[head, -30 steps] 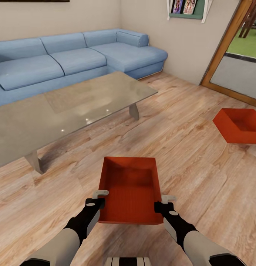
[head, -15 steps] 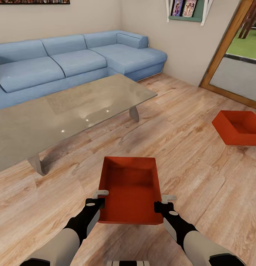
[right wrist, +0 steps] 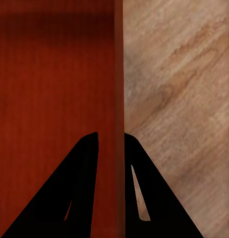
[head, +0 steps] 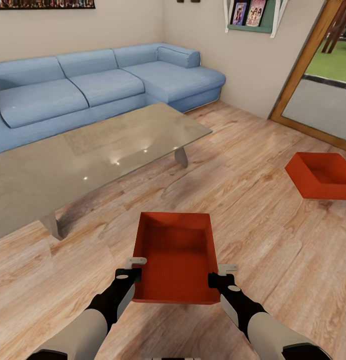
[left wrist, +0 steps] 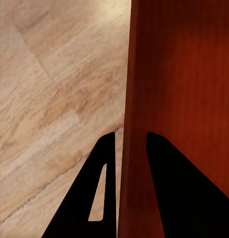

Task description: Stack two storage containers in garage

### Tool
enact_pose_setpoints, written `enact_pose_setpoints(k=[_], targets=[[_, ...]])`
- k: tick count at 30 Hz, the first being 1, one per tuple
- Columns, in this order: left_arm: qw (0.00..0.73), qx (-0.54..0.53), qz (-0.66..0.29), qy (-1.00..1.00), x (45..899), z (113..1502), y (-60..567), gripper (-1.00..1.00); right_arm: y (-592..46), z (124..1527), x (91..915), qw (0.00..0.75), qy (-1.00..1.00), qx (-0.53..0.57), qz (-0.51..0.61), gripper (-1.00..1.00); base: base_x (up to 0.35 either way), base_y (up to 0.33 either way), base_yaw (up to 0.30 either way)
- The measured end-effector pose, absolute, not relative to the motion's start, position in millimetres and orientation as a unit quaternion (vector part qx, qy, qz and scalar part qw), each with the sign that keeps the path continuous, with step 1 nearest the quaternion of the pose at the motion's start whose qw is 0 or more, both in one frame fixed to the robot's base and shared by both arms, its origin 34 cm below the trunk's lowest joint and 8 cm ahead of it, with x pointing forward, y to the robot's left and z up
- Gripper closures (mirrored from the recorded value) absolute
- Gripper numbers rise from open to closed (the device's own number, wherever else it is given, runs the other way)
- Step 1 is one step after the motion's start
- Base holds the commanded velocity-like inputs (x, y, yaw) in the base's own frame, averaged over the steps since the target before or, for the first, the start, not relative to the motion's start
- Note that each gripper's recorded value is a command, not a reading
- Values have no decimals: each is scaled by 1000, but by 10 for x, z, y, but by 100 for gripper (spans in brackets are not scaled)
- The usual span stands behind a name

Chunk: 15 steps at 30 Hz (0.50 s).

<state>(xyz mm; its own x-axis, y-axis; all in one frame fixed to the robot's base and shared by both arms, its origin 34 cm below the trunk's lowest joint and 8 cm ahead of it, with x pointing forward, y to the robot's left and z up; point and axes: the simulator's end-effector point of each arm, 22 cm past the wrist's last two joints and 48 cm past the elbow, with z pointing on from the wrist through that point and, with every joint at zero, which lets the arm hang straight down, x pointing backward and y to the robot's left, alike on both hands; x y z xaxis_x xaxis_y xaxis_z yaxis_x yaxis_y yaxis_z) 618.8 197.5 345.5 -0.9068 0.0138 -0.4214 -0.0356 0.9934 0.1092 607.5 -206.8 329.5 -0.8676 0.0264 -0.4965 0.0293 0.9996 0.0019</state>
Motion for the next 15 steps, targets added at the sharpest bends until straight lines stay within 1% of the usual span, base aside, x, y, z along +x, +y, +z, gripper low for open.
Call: enact_pose_setpoints(k=[15], targets=[[215, -4, 57, 975, 6230, 3753, 1966, 100, -2077, 3589, 6112, 257, 966, 16, -1, 100, 0, 0, 0]])
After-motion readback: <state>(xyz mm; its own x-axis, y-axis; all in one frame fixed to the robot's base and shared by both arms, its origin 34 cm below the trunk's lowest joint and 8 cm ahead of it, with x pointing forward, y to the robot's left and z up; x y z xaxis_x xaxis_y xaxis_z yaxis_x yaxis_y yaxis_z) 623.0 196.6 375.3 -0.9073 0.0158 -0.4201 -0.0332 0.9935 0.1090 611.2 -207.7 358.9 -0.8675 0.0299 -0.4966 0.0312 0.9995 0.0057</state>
